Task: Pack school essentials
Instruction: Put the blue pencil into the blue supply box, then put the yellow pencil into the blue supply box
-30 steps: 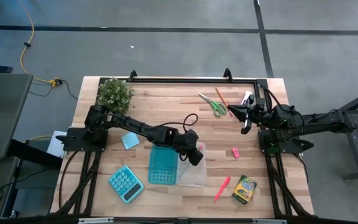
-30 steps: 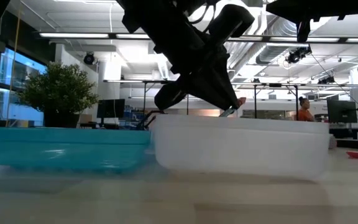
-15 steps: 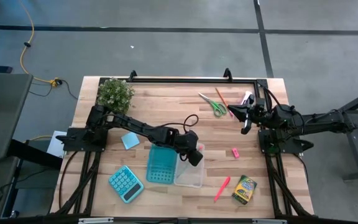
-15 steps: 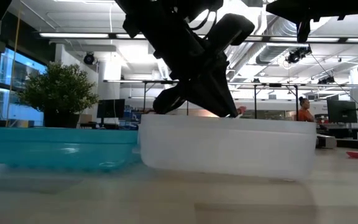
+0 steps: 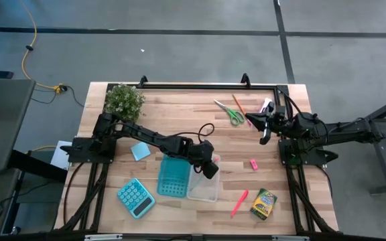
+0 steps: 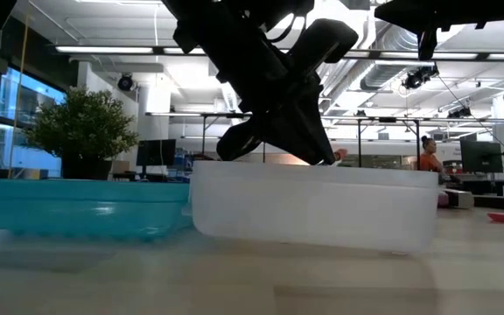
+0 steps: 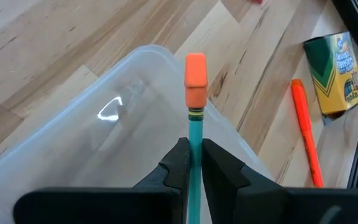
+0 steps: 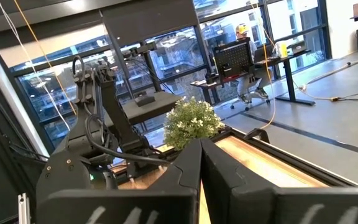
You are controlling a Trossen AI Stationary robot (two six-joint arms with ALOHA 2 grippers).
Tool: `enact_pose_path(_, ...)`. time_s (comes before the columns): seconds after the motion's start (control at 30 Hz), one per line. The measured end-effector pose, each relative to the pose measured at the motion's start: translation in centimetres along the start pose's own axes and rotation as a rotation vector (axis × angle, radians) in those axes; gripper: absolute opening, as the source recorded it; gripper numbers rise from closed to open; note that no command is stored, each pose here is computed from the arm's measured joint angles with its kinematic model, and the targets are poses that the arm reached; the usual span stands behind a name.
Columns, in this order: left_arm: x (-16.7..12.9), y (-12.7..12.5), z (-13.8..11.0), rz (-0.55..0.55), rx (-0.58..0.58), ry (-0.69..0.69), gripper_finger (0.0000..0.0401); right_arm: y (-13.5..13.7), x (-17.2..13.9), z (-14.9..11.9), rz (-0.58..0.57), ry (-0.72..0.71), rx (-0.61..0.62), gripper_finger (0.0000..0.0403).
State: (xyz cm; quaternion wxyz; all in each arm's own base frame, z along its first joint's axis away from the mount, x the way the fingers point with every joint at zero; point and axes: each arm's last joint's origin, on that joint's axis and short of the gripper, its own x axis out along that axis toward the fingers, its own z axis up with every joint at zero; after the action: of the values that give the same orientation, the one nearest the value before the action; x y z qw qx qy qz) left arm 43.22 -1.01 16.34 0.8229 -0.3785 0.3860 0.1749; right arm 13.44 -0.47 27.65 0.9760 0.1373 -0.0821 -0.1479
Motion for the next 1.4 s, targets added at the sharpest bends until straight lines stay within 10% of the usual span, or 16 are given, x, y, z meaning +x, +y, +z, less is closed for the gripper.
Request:
enact_pose_path(0.7,-3.7,1.8,4.7,-0.110,0.005,-0.007,0.0156,0.1,0.0,0.2,0.006,-0.022,0.018,0.0000)
enact_pose_path(1.03,-19.7,-0.4,9.4,-0.229,0.319,-0.537,0.0156,0.3,-0.1,0.9,0.056,-0.084,0.019,0.0000)
enact_pose_path(1.4,-30.1,3.8,0.9,-0.130,0.358,-0.872,0.0156,0.6,-0.1,0.8,0.144,-0.062,0.010,0.0000)
